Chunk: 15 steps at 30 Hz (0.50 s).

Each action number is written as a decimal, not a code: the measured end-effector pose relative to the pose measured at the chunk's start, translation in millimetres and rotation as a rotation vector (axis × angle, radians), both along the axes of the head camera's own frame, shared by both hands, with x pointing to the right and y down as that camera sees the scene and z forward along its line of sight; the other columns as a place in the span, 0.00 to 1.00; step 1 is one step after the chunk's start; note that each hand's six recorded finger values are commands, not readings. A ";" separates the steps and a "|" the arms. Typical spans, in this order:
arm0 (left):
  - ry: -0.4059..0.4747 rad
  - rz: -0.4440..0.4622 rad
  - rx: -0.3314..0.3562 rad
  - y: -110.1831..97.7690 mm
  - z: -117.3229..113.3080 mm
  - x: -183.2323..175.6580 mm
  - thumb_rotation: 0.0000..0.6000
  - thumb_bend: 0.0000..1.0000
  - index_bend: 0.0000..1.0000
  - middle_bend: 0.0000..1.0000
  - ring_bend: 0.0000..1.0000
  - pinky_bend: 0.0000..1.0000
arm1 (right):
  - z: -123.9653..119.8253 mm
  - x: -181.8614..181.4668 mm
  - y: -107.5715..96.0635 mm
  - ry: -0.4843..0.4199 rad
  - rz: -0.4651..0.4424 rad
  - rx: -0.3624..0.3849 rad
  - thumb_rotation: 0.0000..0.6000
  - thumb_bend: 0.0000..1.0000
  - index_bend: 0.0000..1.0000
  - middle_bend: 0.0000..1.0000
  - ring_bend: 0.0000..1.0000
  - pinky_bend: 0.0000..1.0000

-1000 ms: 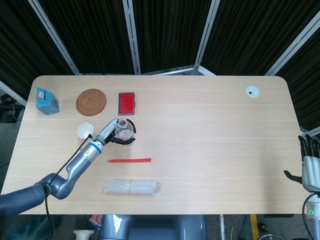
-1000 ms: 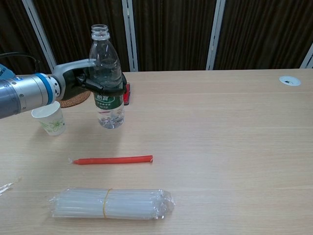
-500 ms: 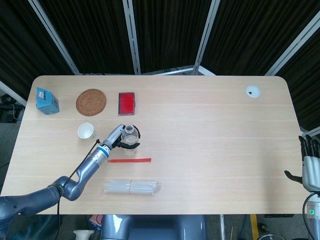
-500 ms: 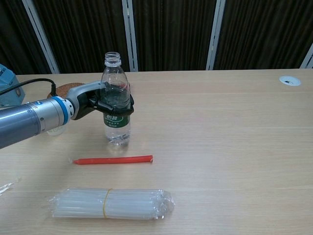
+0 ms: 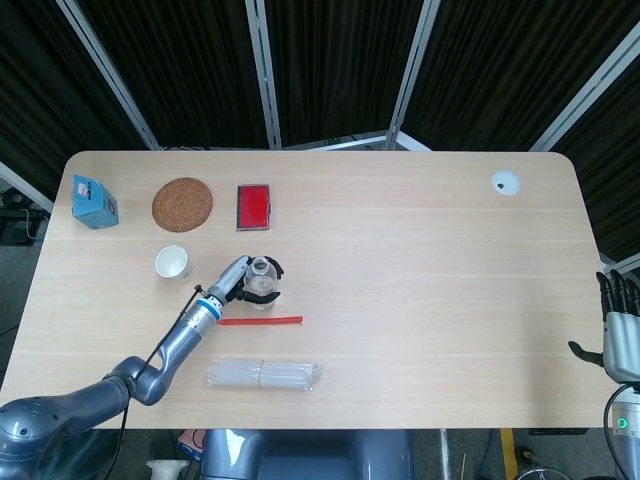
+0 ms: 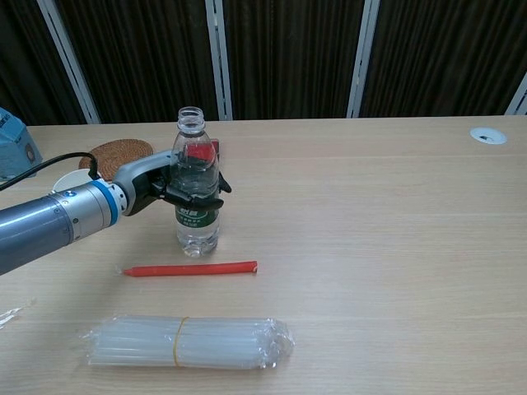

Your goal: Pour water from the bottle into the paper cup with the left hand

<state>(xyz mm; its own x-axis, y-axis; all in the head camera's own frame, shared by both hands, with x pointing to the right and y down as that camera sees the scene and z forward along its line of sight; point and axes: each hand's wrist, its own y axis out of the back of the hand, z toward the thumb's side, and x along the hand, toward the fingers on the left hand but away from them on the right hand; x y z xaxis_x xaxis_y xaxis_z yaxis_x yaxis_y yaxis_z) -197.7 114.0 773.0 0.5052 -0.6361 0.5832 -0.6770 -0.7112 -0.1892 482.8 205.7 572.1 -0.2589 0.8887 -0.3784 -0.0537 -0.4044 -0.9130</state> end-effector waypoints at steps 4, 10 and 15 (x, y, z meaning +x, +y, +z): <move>0.008 0.002 -0.006 2.5 1.7 -1.4 1.00 0.05 0.09 0.02 0.01 0.10 | -0.2 0.0 0.0 0.001 0.000 0.001 1.00 0.00 0.00 0.00 0.00 0.00; 0.044 0.012 -0.013 6.6 -0.9 -4.0 1.00 0.01 0.00 0.00 0.00 0.05 | 0.4 -0.3 0.6 0.000 0.000 -0.002 1.00 0.00 0.00 0.00 0.00 0.00; 0.063 0.007 -0.002 5.5 -5.2 -11.2 1.00 0.02 0.00 0.00 0.00 0.05 | 1.3 -1.6 0.8 0.001 -0.004 -0.004 1.00 0.00 0.00 0.00 0.00 0.00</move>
<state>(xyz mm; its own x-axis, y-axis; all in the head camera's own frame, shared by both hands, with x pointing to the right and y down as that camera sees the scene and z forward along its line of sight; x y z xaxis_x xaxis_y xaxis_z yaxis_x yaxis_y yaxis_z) -208.9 119.6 767.8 0.5455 -0.6310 0.5515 -0.6826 -0.7164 -0.1444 481.2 206.5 573.4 -0.2553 0.8882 -0.3819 -0.0559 -0.4079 -0.9113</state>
